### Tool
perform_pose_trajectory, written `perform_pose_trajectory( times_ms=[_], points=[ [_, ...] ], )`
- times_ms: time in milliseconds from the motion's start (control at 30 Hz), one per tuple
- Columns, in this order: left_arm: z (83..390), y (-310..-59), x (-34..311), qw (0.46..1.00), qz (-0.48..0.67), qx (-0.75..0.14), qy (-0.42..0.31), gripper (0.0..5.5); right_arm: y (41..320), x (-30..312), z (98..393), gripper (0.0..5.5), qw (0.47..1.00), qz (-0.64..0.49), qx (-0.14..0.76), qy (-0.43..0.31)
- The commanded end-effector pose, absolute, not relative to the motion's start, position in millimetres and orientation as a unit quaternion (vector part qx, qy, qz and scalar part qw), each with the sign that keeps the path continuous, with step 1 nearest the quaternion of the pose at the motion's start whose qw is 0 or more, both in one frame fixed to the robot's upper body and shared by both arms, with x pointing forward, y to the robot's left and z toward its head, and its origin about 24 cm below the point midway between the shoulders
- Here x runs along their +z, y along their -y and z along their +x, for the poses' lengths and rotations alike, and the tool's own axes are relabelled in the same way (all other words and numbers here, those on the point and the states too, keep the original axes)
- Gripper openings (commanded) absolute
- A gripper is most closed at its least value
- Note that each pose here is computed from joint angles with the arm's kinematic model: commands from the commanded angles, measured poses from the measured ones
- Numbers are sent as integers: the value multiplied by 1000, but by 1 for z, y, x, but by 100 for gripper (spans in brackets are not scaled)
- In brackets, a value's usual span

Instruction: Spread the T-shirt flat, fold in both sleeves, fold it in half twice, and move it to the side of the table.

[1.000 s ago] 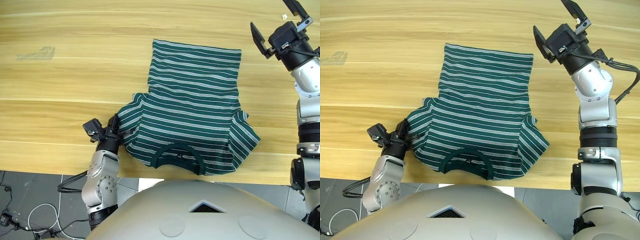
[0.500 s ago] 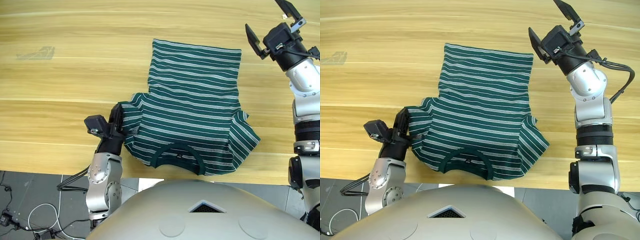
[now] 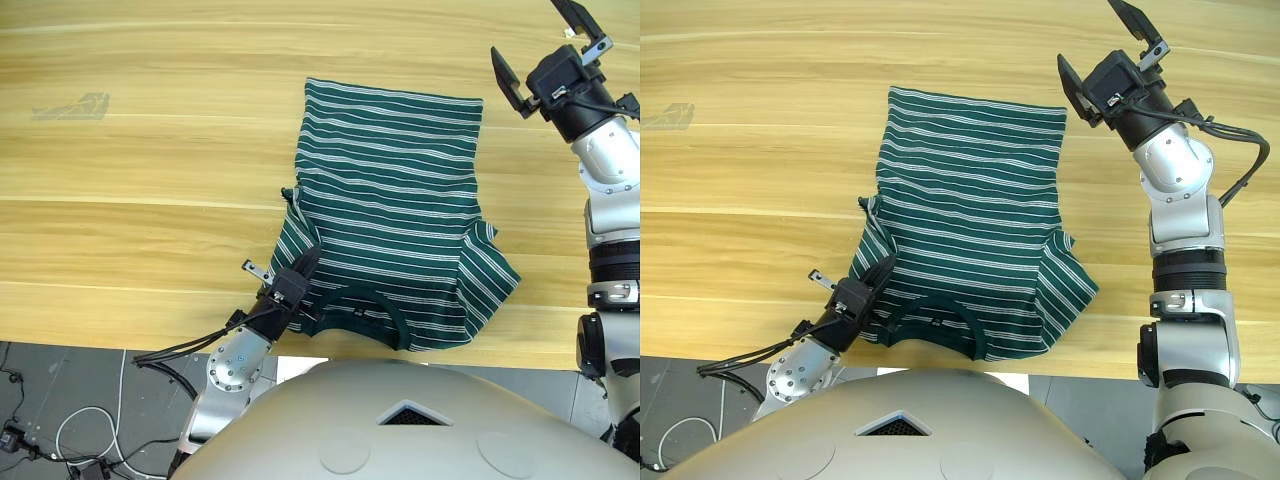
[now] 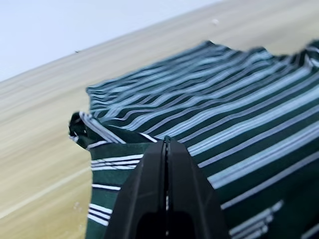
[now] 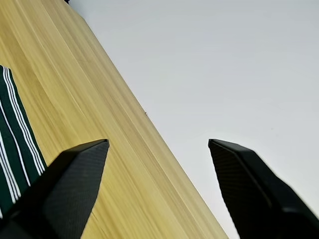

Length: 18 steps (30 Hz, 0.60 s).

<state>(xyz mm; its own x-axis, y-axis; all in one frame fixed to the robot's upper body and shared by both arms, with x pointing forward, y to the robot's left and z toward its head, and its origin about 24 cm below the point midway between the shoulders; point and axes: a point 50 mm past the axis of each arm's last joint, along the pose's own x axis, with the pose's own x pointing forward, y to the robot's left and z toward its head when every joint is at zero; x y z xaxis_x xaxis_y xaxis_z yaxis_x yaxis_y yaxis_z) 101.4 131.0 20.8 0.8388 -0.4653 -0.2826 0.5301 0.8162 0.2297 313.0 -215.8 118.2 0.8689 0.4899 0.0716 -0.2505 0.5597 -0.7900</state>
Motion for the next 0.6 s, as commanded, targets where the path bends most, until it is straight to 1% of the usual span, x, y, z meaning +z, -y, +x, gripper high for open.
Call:
perform_pose_trajectory(
  times_ms=[33, 200, 400, 533, 600],
  points=[
    [101, -137, 4, 928, 233, -261, -132, 2, 219, 116, 311, 370, 870, -425, 212, 135],
    [98, -130, 3, 917, 249, -291, -110, 2, 220, 112, 309, 370, 872, -422, 211, 129],
    [89, -120, 13, 903, 232, -355, -64, 2, 216, 110, 312, 370, 873, -418, 216, 128],
    [88, -122, 10, 898, 235, -367, -71, 2, 215, 109, 312, 370, 874, -417, 216, 128],
    [88, -123, 9, 895, 239, -369, -76, 27, 216, 108, 312, 370, 874, -416, 216, 127]
  ],
)
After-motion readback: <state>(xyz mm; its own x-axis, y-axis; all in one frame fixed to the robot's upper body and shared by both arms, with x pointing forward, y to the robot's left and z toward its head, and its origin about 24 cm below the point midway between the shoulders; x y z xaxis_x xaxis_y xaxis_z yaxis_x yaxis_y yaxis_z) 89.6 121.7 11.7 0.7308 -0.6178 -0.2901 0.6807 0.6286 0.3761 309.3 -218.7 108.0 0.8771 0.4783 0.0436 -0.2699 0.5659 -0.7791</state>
